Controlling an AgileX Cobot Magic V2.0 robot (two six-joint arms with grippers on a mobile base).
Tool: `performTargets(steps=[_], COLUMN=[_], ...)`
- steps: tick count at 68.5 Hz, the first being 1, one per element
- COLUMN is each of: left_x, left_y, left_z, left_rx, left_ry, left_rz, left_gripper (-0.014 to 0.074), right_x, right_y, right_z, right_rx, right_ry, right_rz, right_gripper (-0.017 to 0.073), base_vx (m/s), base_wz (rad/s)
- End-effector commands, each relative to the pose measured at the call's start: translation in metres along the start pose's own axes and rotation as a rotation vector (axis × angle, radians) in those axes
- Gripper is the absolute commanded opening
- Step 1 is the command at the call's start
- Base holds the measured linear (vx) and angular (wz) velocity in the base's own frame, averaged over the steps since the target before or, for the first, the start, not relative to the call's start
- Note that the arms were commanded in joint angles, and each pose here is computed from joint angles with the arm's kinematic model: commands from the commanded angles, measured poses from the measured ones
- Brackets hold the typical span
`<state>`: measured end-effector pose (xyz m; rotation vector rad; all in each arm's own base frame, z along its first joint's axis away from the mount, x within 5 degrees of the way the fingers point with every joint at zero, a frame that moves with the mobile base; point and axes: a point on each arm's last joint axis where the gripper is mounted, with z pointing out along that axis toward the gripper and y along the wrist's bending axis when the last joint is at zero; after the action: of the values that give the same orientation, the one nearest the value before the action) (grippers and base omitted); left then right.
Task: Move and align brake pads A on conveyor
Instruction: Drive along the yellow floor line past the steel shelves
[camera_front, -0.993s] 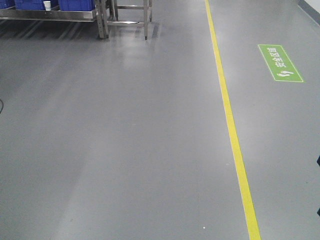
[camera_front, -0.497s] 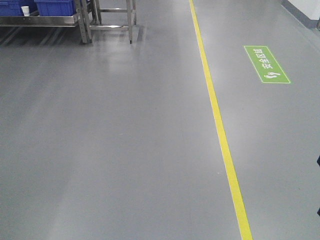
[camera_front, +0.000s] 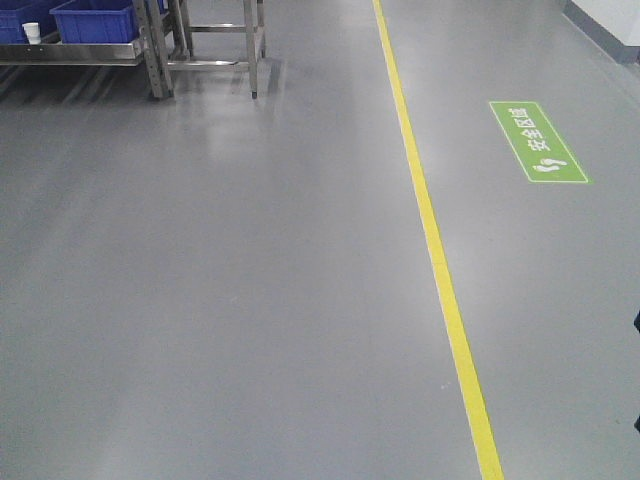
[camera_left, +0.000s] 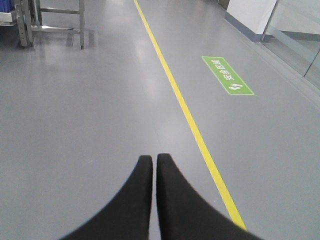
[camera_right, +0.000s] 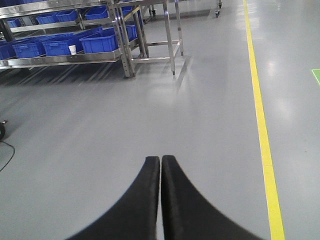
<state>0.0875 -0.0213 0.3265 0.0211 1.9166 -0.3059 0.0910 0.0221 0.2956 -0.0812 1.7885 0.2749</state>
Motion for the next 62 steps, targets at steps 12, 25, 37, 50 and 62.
performTargets(steps=[12,25,37,50,62], left_x=[-0.0140,-0.0140,-0.0140,-0.0140,-0.0140], left_y=[-0.0038,-0.0038,-0.0038,-0.0038,-0.0038], left_z=[-0.0031,-0.0031,-0.0031,-0.0031,-0.0031], left_rx=[0.028,0.028,0.028,0.028,0.028], left_ry=[-0.092,-0.092,-0.092,-0.092,-0.092], left_rz=[-0.001,-0.001,-0.001,-0.001,-0.001], left_gripper=[-0.0006,-0.0006,-0.0006,-0.0006,-0.0006], right_x=[-0.0152,-0.0152,-0.0152,-0.0152,-0.0149], right_y=[0.0028,0.0028,0.0028,0.0028,0.0027], right_z=[-0.0017,-0.0017,-0.0017,-0.0017,-0.0016], right_rx=[-0.019,-0.019,-0.019,-0.019,-0.018], right_ry=[-0.093,-0.093,-0.093,-0.093,-0.089], right_rz=[-0.016,-0.016,-0.016,-0.016,-0.016], right_gripper=[-0.0008,-0.0008,-0.0008,-0.0008,-0.0008], base_vx=[0.38,0.40,0.40,0.40,0.41], base_wz=[-0.02,-0.02,-0.04,-0.05,-0.10])
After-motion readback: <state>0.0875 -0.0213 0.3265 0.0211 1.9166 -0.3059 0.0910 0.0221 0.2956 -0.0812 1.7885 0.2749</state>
